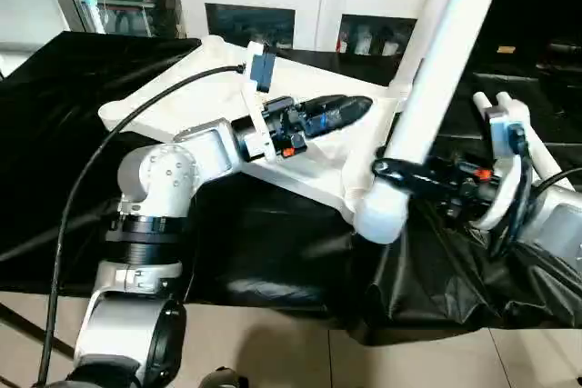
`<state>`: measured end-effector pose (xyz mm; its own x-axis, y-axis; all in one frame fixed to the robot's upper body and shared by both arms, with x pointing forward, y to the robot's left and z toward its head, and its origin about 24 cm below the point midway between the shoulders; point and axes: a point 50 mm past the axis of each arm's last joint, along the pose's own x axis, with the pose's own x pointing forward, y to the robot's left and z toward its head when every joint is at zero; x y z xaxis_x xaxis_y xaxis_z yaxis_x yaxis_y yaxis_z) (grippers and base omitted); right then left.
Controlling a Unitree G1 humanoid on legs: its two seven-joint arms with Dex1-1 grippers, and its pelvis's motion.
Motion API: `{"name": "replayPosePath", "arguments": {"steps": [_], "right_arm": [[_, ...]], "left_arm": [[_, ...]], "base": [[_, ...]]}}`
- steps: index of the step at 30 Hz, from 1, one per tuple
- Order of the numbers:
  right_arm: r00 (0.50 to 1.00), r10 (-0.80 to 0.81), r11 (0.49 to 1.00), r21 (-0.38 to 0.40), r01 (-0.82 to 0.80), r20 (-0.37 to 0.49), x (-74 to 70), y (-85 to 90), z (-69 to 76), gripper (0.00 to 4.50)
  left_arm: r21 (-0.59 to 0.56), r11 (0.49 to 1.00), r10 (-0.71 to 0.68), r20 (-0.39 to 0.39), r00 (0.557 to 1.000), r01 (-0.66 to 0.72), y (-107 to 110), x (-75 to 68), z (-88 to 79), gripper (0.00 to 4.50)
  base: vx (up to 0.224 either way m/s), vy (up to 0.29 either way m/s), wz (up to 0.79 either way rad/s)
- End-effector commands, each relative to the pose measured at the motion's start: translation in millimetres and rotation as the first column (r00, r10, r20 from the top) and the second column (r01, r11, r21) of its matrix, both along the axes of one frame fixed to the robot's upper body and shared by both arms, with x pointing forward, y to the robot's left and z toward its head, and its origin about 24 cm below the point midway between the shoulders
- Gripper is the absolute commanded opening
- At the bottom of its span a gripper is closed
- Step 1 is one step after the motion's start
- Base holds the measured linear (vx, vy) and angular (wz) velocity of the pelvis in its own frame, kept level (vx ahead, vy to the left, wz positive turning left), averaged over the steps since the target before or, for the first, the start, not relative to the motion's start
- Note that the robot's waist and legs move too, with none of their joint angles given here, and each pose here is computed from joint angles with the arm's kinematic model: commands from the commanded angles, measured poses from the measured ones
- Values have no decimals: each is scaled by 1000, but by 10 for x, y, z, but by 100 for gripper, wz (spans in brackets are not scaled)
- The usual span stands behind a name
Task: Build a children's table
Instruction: Pick table leg
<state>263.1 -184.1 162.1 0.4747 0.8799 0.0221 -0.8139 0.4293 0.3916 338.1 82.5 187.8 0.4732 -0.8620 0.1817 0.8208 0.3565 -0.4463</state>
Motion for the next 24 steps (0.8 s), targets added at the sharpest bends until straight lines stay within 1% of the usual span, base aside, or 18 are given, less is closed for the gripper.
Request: {"name": "replayPosePath", "arguments": {"steps": [1,2,3,5,6,7,8,10,12,13,15,17,18,19,20,21,22,24], "right_arm": [[993,-96,991,-83,102,70,28,-47,18,185],[972,-198,960,-178,218,125,99,-62,-35,185],[971,-202,958,-181,223,127,102,-63,-37,185],[930,-302,904,-247,349,212,173,-78,-65,185],[891,-382,882,-190,431,245,192,-68,-31,185],[857,-429,863,-152,482,285,192,-66,6,185],[856,-431,861,-152,485,287,192,-67,7,185],[785,-518,799,-137,586,338,193,-83,33,185],[736,-570,740,-160,653,365,208,-107,-9,185],[710,-613,705,-167,689,346,224,-126,-75,185],[653,-678,633,-183,752,338,246,-169,-183,185],[591,-747,556,-199,807,305,228,-192,-357,185],[590,-749,551,-212,807,301,213,-179,-399,185],[591,-746,550,-217,806,307,203,-167,-414,185],[610,-726,568,-222,792,318,168,-111,-447,185],[616,-723,576,-220,787,313,162,-99,-451,185],[632,-719,600,-200,774,288,154,-70,-455,185],[643,-712,617,-185,765,281,154,-58,-445,185]], "left_arm": [[27,985,168,29,985,-168,90,74,9,396],[89,943,315,81,946,-322,163,129,-19,396],[91,940,321,84,943,-328,166,131,-20,396],[139,876,441,159,883,-462,237,153,-41,396],[234,810,509,175,843,-538,297,143,-129,396],[292,763,546,189,816,-577,333,131,-184,396],[293,761,547,191,815,-579,335,131,-186,396],[299,674,616,277,738,-675,422,98,-222,396],[337,608,624,357,695,-719,453,89,-273,396],[369,570,641,360,678,-735,468,100,-342,396],[409,526,659,358,662,-745,471,117,-447,396],[406,524,622,418,662,-749,420,86,-556,396],[416,531,596,437,674,-738,395,75,-591,396],[419,548,576,438,690,-723,371,66,-610,396],[439,649,457,428,780,-621,256,15,-666,396],[444,678,422,418,804,-587,225,0,-677,396],[459,736,324,406,855,-497,150,-30,-699,396],[495,740,251,425,870,-455,109,-5,-717,396]], "base": [[0,0,0],[0,0,0],[0,0,0],[0,0,0],[0,0,0],[0,0,0],[0,0,0],[0,0,0],[0,0,0],[0,0,0],[0,0,0],[0,0,0],[0,0,0],[0,0,0],[0,0,0],[0,0,0],[0,0,0],[0,0,0]]}}
